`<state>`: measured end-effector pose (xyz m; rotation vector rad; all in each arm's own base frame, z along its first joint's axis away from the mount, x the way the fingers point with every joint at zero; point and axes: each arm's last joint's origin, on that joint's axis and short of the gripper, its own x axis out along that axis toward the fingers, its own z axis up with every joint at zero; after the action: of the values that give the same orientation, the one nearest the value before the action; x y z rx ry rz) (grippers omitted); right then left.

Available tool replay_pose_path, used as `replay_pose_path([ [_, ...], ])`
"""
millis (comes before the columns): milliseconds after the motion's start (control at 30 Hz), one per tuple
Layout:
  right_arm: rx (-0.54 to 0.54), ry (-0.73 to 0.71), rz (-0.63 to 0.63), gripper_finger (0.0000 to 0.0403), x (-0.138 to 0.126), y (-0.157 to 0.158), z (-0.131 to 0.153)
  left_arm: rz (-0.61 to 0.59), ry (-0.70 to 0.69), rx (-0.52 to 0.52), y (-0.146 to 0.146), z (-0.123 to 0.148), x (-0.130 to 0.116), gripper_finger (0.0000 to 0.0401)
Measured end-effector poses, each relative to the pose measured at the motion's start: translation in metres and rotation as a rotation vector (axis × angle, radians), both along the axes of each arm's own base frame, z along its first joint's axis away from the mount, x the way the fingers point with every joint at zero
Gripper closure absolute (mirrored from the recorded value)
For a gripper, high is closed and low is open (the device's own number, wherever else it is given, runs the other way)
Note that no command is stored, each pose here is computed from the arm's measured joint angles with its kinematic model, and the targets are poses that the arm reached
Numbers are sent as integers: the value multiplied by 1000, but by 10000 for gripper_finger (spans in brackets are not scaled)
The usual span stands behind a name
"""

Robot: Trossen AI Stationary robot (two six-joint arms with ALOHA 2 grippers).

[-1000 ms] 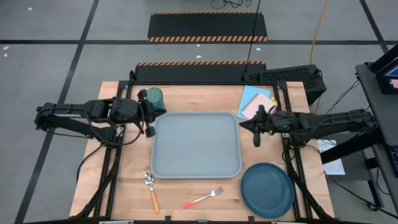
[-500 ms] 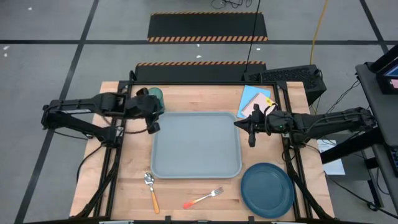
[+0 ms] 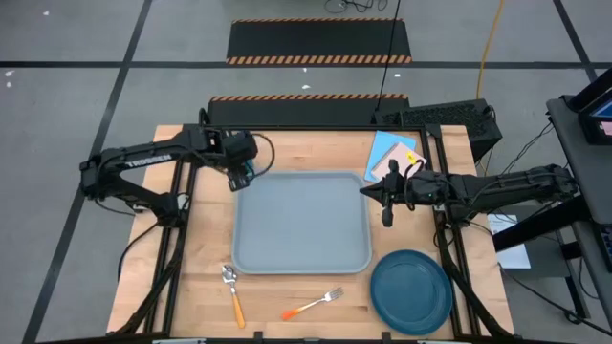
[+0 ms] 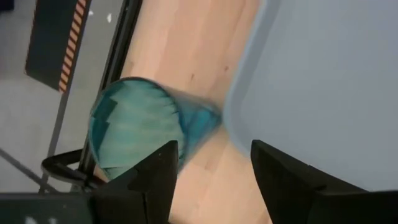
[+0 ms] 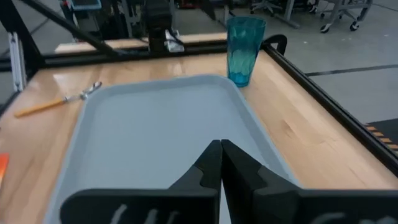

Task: Pick and place plate/cup/fork/spoon on tray
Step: Put the blue cup on the top right of the gray serving tray

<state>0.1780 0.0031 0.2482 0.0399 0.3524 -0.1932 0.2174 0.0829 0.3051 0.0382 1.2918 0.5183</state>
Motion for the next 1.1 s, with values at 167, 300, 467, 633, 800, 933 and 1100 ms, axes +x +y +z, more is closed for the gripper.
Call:
replay_pose_path([
  [167,-20,54,5,403,-3,0,-4,-22,19,-19,11,-1,-4,168],
  [300,-27,58,8,403,-3,0,-4,-19,25,-8,18,0,-7,137],
  [467,-8,81,0,403,-4,0,-7,15,31,-14,24,-4,-5,100],
  [633,-7,100,-1,403,-5,0,-9,22,75,-37,27,-16,2,90],
  [800,-7,106,-1,403,-5,0,-9,26,118,-57,32,-27,10,107],
  [933,10,104,-9,403,-5,0,-9,47,144,-71,37,-34,13,128],
  [1100,17,108,-10,403,-5,0,-10,63,176,-87,43,-42,14,156],
])
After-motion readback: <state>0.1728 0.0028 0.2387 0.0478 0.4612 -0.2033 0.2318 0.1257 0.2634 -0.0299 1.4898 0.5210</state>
